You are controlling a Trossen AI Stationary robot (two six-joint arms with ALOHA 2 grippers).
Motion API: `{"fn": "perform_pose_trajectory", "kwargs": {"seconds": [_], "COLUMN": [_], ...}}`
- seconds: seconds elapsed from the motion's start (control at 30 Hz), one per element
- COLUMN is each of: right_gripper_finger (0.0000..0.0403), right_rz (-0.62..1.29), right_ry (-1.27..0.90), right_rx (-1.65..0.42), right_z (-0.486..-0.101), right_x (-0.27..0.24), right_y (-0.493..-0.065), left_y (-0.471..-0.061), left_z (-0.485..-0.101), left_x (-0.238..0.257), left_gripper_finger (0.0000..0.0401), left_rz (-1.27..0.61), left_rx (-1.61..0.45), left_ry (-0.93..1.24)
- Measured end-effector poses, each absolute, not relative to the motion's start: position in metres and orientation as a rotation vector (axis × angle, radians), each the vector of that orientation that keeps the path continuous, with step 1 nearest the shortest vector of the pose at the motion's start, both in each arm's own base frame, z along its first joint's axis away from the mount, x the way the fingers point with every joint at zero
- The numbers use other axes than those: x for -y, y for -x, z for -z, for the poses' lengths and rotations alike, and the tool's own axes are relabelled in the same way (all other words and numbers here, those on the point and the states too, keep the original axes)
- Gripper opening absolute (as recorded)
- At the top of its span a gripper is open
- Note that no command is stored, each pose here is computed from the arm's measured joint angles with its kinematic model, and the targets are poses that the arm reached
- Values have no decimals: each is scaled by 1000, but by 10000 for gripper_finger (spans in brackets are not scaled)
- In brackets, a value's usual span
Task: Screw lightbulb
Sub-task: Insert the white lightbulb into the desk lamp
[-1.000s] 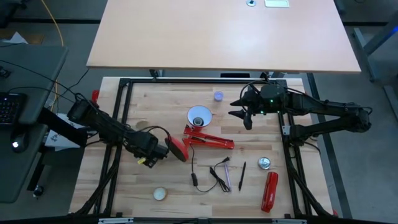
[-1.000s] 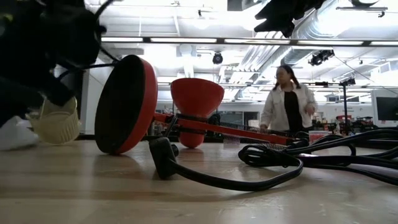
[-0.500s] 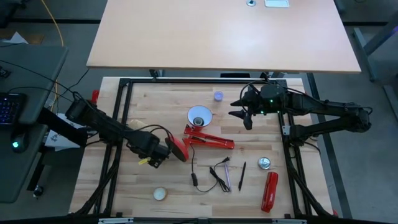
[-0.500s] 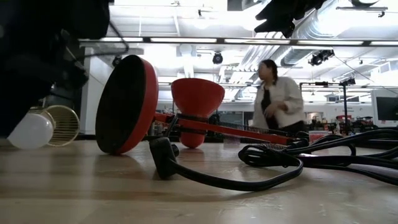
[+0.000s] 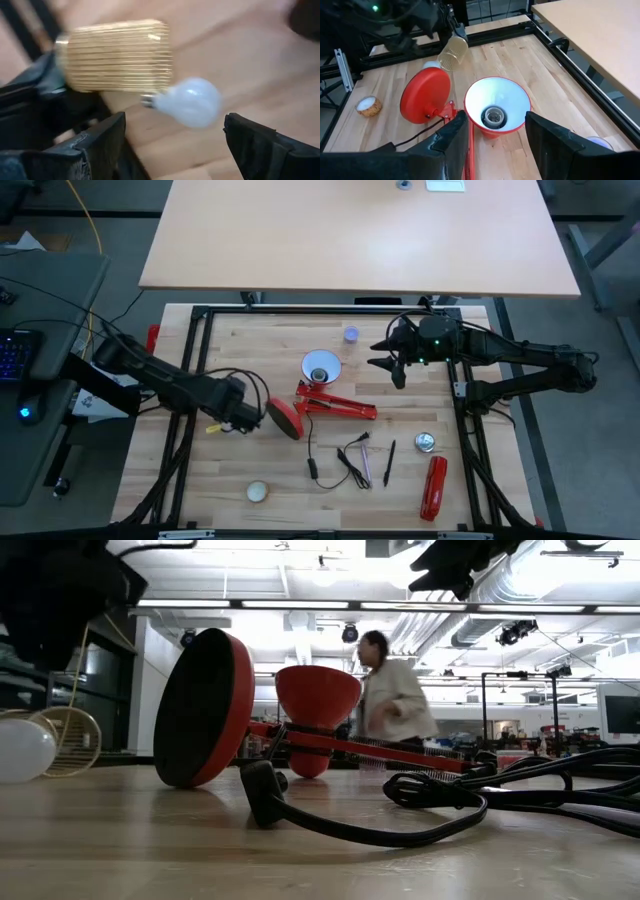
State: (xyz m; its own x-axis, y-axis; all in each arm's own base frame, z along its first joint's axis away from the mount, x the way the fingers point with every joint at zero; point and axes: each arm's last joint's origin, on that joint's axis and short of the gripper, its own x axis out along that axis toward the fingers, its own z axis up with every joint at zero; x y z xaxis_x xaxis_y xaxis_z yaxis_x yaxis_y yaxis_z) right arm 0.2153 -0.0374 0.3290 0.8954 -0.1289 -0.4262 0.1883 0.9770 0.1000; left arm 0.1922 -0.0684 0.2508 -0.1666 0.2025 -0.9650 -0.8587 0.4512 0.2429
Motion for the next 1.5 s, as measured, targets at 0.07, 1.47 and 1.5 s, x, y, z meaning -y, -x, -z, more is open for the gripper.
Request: {"fn": "perform_pose_trajectory", "kwargs": {"seconds": [0.07, 1.47, 1.5], "right_gripper_finger": [189, 189, 189], "right_rz": [165, 178, 178], "right_ry": [-143, -199, -199], "right_rx": [-424, -415, -416], "right_z": [-330, -330, -330], "right_x": [37, 38, 38], "right_y": [-216, -216, -216], "left_y": [-185, -152, -153], "left_z": [-251, -191, -189], "left_x": [65, 103, 101], "left_gripper_finger": [319, 0, 0], "left_rz": [-1142, -1530, -1536], "left_rx": [-1456, -1411, -1404], "left_ry": [613, 804, 813]}}
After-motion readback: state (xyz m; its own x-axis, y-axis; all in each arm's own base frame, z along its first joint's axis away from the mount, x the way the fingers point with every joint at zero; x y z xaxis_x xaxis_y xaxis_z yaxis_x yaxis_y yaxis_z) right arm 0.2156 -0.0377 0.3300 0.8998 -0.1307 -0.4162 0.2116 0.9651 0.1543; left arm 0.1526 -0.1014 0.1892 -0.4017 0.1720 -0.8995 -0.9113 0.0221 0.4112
